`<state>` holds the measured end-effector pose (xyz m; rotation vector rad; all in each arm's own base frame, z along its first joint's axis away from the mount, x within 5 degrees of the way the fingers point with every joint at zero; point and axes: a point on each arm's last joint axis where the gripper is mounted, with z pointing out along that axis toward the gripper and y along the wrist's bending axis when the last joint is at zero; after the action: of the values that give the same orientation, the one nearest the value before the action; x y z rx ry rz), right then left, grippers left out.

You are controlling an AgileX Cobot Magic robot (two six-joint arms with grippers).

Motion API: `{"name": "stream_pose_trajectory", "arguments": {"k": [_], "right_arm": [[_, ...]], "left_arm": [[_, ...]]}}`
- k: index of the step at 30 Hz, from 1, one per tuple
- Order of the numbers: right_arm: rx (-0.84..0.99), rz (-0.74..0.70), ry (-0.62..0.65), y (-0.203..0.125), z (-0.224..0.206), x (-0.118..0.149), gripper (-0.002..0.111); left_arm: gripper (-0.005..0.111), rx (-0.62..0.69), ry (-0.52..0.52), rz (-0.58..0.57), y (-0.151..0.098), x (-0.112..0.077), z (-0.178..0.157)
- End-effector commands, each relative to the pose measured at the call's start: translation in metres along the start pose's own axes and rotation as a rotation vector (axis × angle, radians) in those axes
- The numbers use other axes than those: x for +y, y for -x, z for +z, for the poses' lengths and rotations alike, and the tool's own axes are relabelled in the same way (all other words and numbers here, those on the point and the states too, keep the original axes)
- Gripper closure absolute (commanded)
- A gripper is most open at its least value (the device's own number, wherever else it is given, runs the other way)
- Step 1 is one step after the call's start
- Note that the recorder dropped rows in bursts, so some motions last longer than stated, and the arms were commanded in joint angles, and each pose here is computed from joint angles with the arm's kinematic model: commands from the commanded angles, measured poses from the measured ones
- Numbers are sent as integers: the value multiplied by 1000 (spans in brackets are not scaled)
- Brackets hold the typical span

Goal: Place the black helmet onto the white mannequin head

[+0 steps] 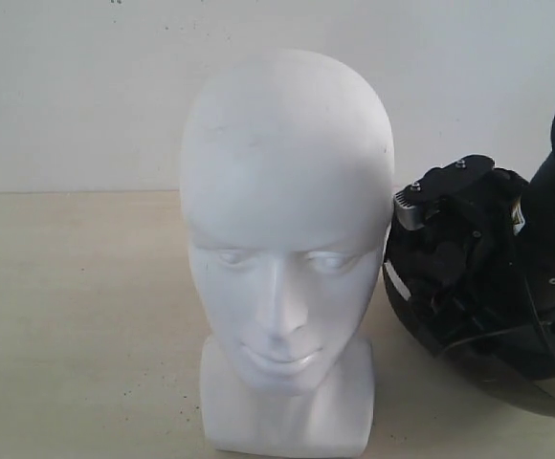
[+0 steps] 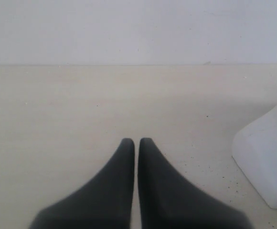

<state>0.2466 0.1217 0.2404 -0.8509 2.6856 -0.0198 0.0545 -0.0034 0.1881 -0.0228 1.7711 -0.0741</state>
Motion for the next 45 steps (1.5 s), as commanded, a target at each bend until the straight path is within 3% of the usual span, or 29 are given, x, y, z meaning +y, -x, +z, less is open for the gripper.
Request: {"name": "stream_pose_trajectory", "arguments": {"k": [1,15,23,38,42,45], "right_arm": [[-28,16,41,-1,11,7,49],[-99,16,-13,-7,25,4,49],[-119,1,-180,-6,23,-11,49],[-123,-6,-219,-2,33,-14,49],[-116,91,-244,-7,34,-37,49],[-132,97,-223,-6,34,-37,49]], "left_arm": [[102,2,-4,-7,-1,0,0],[102,2,-4,-7,-1,0,0],[102,2,-4,-7,-1,0,0],[102,2,-4,-7,-1,0,0],[102,2,-4,-7,-1,0,0],[102,2,-4,-7,-1,0,0]]}}
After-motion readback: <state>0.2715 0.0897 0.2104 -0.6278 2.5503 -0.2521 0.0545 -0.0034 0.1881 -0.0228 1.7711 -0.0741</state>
